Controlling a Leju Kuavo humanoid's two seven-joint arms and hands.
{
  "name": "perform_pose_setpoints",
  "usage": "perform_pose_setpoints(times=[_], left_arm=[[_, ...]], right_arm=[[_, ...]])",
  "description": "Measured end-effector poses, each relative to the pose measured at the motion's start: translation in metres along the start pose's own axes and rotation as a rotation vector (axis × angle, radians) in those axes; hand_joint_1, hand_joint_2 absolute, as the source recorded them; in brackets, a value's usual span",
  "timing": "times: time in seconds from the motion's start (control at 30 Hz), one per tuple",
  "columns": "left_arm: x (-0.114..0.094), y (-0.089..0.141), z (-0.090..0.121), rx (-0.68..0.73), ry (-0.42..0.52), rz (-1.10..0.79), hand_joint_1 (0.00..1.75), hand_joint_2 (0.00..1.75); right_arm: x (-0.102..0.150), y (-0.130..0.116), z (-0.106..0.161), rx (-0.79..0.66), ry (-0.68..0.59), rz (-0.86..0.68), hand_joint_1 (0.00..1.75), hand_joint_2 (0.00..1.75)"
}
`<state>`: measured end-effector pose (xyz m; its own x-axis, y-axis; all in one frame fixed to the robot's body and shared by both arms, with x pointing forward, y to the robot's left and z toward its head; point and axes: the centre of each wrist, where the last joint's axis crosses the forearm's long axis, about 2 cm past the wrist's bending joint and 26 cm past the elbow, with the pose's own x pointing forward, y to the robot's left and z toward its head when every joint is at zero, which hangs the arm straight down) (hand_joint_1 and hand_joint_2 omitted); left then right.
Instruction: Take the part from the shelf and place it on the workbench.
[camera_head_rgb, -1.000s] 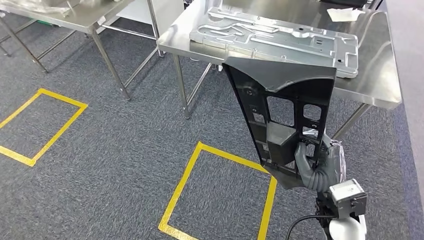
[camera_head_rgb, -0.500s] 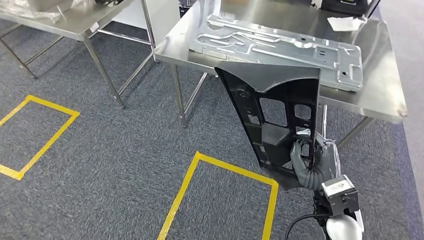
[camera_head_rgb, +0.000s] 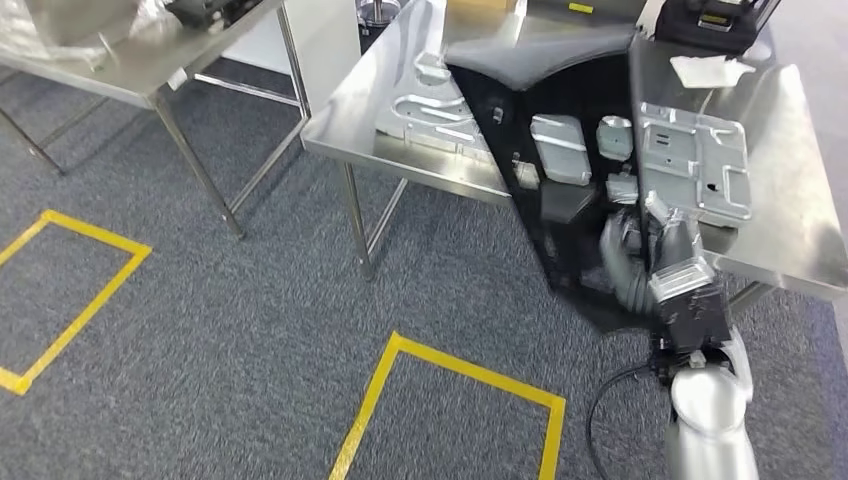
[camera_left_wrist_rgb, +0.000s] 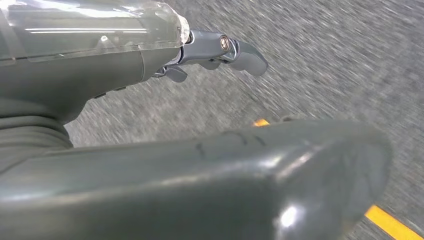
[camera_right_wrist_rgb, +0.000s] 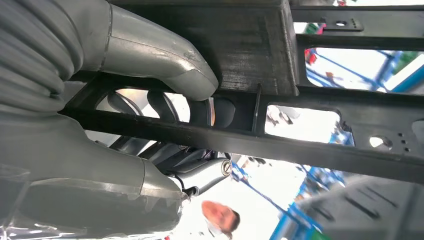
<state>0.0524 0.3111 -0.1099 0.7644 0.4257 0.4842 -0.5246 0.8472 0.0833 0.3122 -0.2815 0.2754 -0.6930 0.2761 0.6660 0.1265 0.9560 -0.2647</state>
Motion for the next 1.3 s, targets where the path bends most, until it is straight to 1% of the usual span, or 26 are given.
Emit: perform_pose_setpoints(times=[0.1, 0.27, 0.37, 0.5, 0.6, 0.73, 0.87, 1.07, 1.3], left_arm=[[0.001, 0.0, 0.0, -0.003, -0.002, -0.003, 0.0, 0.0], [-0.006, 0.005, 0.002, 0.003, 0.013, -0.009, 0.0, 0.0], [-0.009, 0.008, 0.003, 0.003, 0.027, -0.011, 0.0, 0.0], [-0.005, 0.006, 0.001, -0.003, 0.02, -0.007, 0.0, 0.0], [-0.004, 0.006, 0.001, -0.003, 0.012, 0.001, 0.0, 0.0], [-0.006, 0.007, 0.001, -0.001, -0.003, 0.018, 0.0, 0.0], [-0.01, 0.006, 0.003, 0.004, -0.001, 0.036, 0.0, 0.0], [-0.006, 0.003, 0.002, 0.01, -0.008, 0.055, 0.0, 0.0], [-0.008, 0.005, 0.003, 0.011, -0.004, 0.052, 0.0, 0.0]], right_arm=[[0.003, -0.004, -0.017, -0.007, -0.027, 0.004, 1.75, 1.75], [0.002, -0.006, -0.027, -0.005, -0.022, 0.027, 1.75, 1.75], [0.008, -0.012, -0.048, -0.009, -0.023, 0.067, 1.75, 1.75], [0.021, -0.028, -0.084, -0.012, -0.073, 0.129, 1.75, 1.75], [0.023, -0.037, -0.099, 0.007, -0.099, 0.145, 1.75, 1.75], [0.016, -0.039, -0.103, 0.038, -0.089, 0.132, 1.75, 1.75], [0.01, -0.035, -0.108, 0.074, -0.068, 0.134, 1.75, 1.75], [0.013, -0.027, -0.118, 0.109, -0.073, 0.15, 1.75, 1.75], [0.006, -0.017, -0.113, 0.145, -0.028, 0.163, 1.75, 1.75]])
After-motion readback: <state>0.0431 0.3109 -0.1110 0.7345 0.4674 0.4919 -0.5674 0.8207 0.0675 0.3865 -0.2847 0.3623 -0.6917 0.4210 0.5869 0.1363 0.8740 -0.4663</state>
